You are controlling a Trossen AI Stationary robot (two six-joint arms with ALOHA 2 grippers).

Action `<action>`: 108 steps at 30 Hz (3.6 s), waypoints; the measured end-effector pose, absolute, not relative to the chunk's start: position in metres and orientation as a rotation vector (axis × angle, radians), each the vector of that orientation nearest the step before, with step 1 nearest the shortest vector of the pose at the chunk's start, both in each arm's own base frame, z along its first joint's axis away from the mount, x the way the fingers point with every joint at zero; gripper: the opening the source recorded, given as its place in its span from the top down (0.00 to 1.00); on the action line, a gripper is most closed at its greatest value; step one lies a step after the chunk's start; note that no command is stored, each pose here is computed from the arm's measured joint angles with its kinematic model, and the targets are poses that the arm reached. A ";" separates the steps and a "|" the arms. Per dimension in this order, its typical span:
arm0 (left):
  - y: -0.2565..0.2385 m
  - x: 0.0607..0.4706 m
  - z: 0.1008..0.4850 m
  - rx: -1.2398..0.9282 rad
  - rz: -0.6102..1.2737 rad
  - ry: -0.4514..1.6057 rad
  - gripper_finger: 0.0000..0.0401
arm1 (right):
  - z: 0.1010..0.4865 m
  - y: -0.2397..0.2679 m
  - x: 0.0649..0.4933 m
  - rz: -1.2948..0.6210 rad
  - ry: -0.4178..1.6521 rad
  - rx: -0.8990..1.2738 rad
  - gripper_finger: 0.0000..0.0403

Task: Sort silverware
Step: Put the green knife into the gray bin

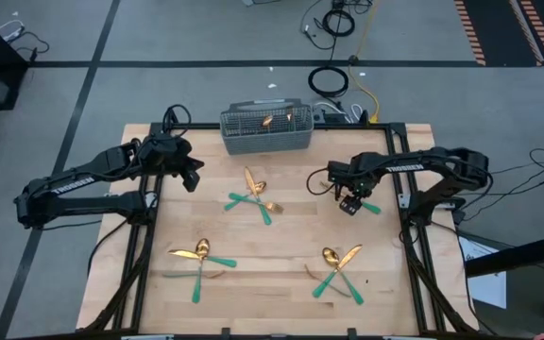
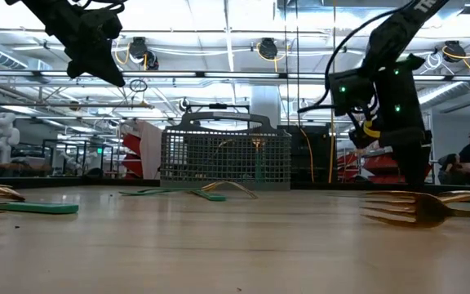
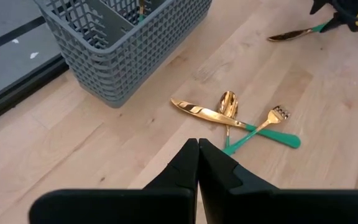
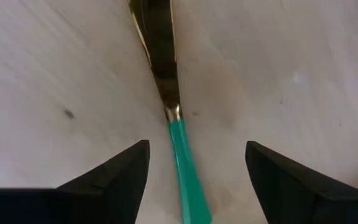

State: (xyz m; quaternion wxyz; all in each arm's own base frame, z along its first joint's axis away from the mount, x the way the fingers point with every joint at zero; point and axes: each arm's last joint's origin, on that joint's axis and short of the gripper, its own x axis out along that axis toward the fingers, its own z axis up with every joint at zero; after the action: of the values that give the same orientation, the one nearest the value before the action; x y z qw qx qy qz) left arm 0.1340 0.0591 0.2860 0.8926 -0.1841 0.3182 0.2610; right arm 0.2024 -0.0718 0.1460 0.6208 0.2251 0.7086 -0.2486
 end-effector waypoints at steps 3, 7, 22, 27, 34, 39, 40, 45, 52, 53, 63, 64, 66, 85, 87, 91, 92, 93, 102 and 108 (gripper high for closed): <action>0.059 0.134 0.286 -0.382 0.542 0.661 0.97 | 0.138 -0.074 0.204 -0.536 1.639 0.498 0.37; 0.059 0.134 0.286 -0.381 0.544 0.660 0.97 | 0.126 -0.074 0.207 -0.505 1.695 0.492 0.44; 0.059 0.134 0.286 -0.380 0.550 0.662 0.97 | 0.125 -0.071 0.218 -0.540 1.699 0.481 0.99; 0.059 0.134 0.286 -0.379 0.549 0.663 0.97 | 0.137 -0.065 0.222 -0.598 1.605 0.456 1.00; 0.060 0.134 0.286 -0.356 0.557 0.667 0.97 | 0.156 -0.056 0.229 -0.618 1.413 0.512 1.00; 0.060 0.133 0.286 -0.355 0.560 0.666 0.97 | 0.168 -0.054 0.237 -0.619 1.257 0.560 1.00; 0.060 0.133 0.286 -0.355 0.560 0.666 0.97 | 0.171 -0.054 0.239 -0.617 1.217 0.567 1.00; 0.060 0.133 0.286 -0.355 0.560 0.666 0.97 | 0.186 -0.056 0.252 -0.609 0.989 0.602 1.00; 0.060 0.134 0.286 -0.355 0.560 0.665 0.97 | 0.219 -0.066 0.279 -0.602 0.502 0.606 1.00; 0.060 0.134 0.286 -0.355 0.560 0.665 0.97 | 0.225 -0.069 0.283 -0.603 0.426 0.600 1.00; 0.060 0.134 0.286 -0.351 0.569 0.662 0.97 | 0.267 -0.119 0.332 -0.654 0.148 0.418 1.00; 0.060 0.134 0.286 -0.351 0.569 0.662 0.97 | 0.273 -0.125 0.341 -0.655 0.138 0.394 1.00; 0.060 0.134 0.286 -0.351 0.569 0.662 0.97 | 0.284 -0.137 0.361 -0.651 0.118 0.342 1.00; 0.061 0.133 0.286 -0.341 0.593 0.662 0.97 | 0.265 -0.220 0.499 -0.645 0.059 0.209 1.00; 0.061 0.133 0.286 -0.341 0.593 0.662 0.97 | 0.257 -0.221 0.501 -0.648 0.084 0.226 1.00; 0.061 0.133 0.286 -0.337 0.595 0.663 0.97 | 0.246 -0.220 0.502 -0.653 0.146 0.230 1.00; 0.061 0.133 0.286 -0.335 0.600 0.663 0.97 | 0.245 -0.220 0.502 -0.654 0.159 0.231 1.00; 0.061 0.133 0.286 -0.332 0.604 0.663 0.97 | 0.244 -0.220 0.501 -0.655 0.170 0.231 1.00; 0.061 0.133 0.286 -0.326 0.606 0.664 0.97 | 0.241 -0.215 0.503 -0.642 0.214 0.204 0.94; 0.061 0.133 0.286 -0.326 0.606 0.664 0.97 | 0.241 -0.213 0.504 -0.615 0.214 0.207 0.85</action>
State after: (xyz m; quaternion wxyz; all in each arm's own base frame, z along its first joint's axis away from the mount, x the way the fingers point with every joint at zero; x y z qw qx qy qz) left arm 0.1329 0.0611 0.2862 0.8879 -0.1566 0.3195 0.2914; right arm 0.5041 -0.2125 0.2413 0.9423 0.1013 0.1049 -0.3014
